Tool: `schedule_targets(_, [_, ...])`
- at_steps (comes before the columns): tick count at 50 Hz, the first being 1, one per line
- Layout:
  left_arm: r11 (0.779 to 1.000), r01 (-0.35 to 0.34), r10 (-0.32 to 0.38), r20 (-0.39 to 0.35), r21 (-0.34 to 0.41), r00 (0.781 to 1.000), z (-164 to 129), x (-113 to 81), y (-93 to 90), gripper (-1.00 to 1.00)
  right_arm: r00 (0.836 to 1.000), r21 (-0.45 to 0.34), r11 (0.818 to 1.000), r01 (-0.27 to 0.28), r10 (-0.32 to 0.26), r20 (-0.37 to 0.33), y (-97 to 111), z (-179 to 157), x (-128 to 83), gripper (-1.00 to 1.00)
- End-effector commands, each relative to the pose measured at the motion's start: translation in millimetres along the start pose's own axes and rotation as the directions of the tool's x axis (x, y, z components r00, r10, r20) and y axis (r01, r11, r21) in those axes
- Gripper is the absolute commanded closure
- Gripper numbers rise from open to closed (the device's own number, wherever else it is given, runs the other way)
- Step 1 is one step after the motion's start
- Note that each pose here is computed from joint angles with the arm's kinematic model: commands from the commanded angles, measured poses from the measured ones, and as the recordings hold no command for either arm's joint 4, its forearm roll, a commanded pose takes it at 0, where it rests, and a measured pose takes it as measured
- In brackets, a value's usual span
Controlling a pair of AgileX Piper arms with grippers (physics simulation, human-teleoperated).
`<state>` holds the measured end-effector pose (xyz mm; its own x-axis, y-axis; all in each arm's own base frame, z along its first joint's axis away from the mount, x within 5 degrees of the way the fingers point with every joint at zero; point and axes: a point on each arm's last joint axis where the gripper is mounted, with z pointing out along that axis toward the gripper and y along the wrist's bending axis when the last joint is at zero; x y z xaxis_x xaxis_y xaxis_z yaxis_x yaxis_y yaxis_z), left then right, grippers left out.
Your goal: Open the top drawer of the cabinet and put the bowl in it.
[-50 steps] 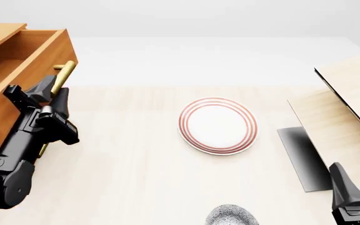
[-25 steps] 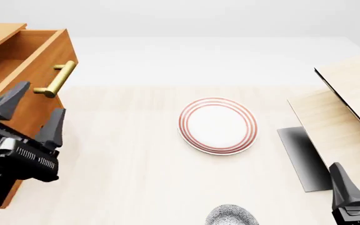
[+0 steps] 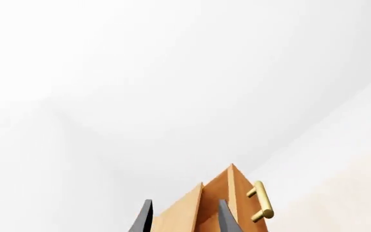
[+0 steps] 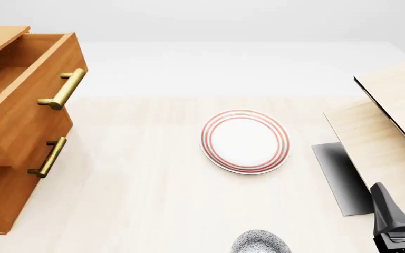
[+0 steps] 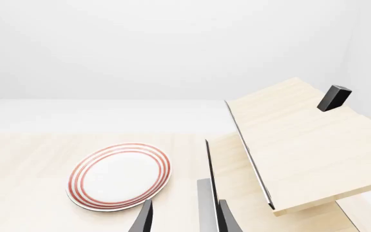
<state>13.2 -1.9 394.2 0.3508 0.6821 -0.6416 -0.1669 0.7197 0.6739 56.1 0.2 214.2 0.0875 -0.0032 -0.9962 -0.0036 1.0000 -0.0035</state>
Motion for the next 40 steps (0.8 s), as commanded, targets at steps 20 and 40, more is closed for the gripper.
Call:
schedule_targets(20, [0.829,0.539,-0.554,-0.340,-0.149,0.760,48.7,-83.8,92.2,-1.00,1.000,0.001,1.000,0.000,0.000,0.000,0.0,0.1,0.1,-1.00])
schedule_targets(40, [0.758,0.623,-0.550,-0.704,-0.194,0.450,157.0,-34.9,83.1,-1.00,1.000,0.001,1.000,-0.001,0.001,0.000,0.0,0.1,0.1,-1.00])
